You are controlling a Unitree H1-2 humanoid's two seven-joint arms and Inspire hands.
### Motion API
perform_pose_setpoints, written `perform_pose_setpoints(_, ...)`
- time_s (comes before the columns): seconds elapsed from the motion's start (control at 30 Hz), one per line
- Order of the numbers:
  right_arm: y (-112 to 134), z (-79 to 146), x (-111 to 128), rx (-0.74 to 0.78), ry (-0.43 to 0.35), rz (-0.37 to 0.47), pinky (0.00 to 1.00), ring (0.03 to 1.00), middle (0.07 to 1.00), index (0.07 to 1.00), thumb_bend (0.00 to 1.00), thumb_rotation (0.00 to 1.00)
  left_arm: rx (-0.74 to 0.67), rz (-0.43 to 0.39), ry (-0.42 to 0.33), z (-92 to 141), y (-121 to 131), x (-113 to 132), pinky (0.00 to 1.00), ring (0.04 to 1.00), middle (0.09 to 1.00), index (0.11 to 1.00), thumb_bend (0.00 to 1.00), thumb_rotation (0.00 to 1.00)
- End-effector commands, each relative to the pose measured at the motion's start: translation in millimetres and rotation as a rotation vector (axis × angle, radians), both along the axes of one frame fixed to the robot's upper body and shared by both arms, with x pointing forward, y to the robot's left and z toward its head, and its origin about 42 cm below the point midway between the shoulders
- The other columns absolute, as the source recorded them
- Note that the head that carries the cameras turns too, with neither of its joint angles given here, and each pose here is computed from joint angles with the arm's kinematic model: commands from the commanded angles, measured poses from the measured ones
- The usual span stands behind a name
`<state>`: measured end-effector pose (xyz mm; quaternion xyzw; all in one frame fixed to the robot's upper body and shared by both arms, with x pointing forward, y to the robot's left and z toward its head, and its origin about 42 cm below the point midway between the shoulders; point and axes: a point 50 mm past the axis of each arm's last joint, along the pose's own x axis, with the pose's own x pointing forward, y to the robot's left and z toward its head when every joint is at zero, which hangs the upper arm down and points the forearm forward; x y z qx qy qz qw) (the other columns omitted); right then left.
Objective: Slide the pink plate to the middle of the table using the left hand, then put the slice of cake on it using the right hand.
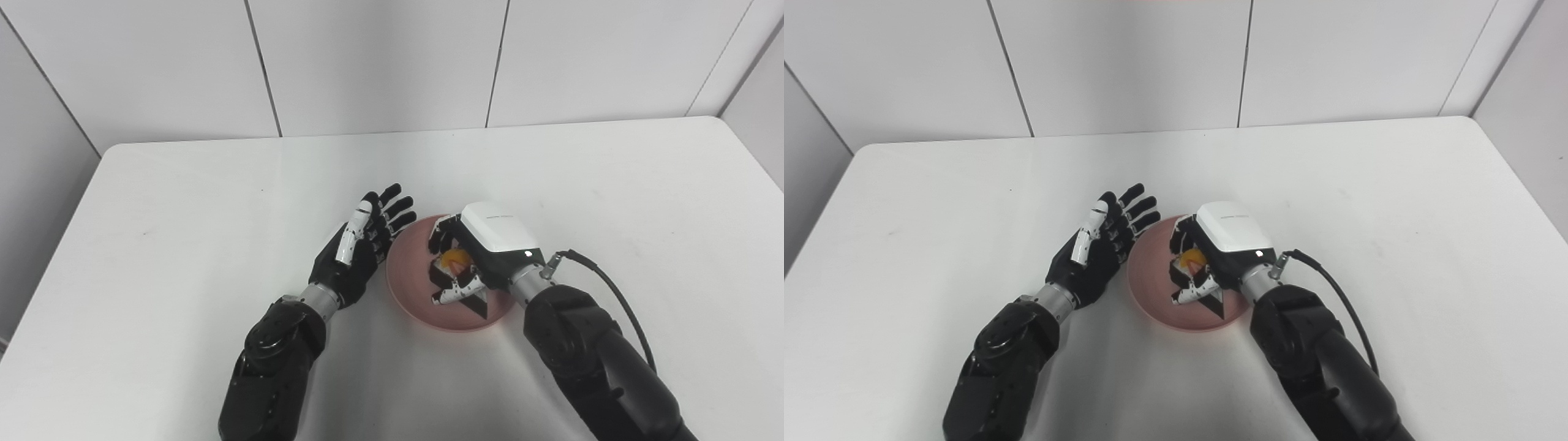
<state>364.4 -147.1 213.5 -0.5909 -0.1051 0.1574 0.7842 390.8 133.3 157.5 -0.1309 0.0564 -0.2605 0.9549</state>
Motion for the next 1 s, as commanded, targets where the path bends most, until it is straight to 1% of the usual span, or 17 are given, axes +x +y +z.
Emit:
perform_pose_setpoints(0.0,1.3,15.1,-0.6,0.007,-0.066,0.018,0.51,0.732,0.85,0.911,0.66,0.8,0.038,0.012,0.121,-24.0,10.4,-8.5,0.92,0.937,0.939,0.929,0.41,1.0)
perform_pose_setpoints(0.03,1.6,16.2,-1.1,0.01,-0.066,0.018,0.57,0.787,0.904,0.957,0.69,0.87,0.038,0.014,0.122,-23.7,10.3,-8.5,0.91,0.928,0.931,0.919,0.41,1.0)
perform_pose_setpoints(0.07,1.8,17.8,-1.6,0.024,-0.071,0.019,0.58,0.806,0.923,0.972,0.7,0.9,0.042,0.016,0.119,-23.8,10.2,-8.4,0.91,0.925,0.928,0.916,0.41,1.0)
perform_pose_setpoints(0.1,1.9,18.9,-1.9,0.034,-0.075,0.021,0.64,0.85,0.958,0.989,0.72,0.93,0.044,0.017,0.117,-23.9,10.1,-8.4,0.91,0.921,0.928,0.915,0.41,1.0)
perform_pose_setpoints(0.2,1.9,22.3,-2.9,0.052,-0.082,0.026,0.71,0.891,0.994,1.0,0.74,0.97,0.044,0.023,0.121,-23.3,9.7,-8.9,0.9,0.915,0.925,0.912,0.41,1.0)
perform_pose_setpoints(0.33,2.3,28.1,-3.4,0.06,-0.094,0.03,0.73,0.898,1.0,1.0,0.76,1.0,0.03,0.023,0.126,-23.6,9.9,-9.0,0.9,0.918,0.924,0.915,0.41,1.0)
perform_pose_setpoints(0.6,2.5,37.2,-4.6,0.075,-0.119,0.031,0.77,0.919,1.0,1.0,0.78,1.0,0.027,0.016,0.124,-23.3,10.7,-9.0,0.9,0.922,0.929,0.924,0.4,1.0)
perform_pose_setpoints(0.73,0.6,48.0,-7.5,0.139,-0.173,0.039,0.78,0.937,1.0,1.0,0.79,1.0,0.03,0.016,0.11,-22.6,12.4,-8.6,0.91,0.925,0.937,0.935,0.4,1.0)
perform_pose_setpoints(0.83,-6.8,63.4,-11.3,0.218,-0.233,0.049,0.81,0.966,1.0,1.0,0.79,1.0,0.057,0.048,0.045,-17.2,16.1,-10.7,0.92,0.926,0.943,0.948,0.4,1.0)
perform_pose_setpoints(0.9,-11.0,69.1,-12.8,0.265,-0.266,0.038,0.77,0.95,1.0,1.0,0.81,1.0,0.075,0.078,-0.002,-14.4,18.8,-11.7,0.91,0.921,0.936,0.942,0.41,1.0)
perform_pose_setpoints(0.93,-16.2,73.9,-14.7,0.325,-0.274,0.038,0.77,0.947,1.0,1.0,0.81,1.0,0.085,0.104,-0.051,-10.5,21.9,-13.3,0.91,0.92,0.935,0.94,0.41,1.0)
perform_pose_setpoints(0.97,-19.9,77.0,-16.0,0.367,-0.279,0.039,0.74,0.952,1.0,1.0,0.82,1.0,0.09,0.122,-0.084,-7.8,24.0,-14.5,0.93,0.931,0.948,0.958,0.42,1.0)
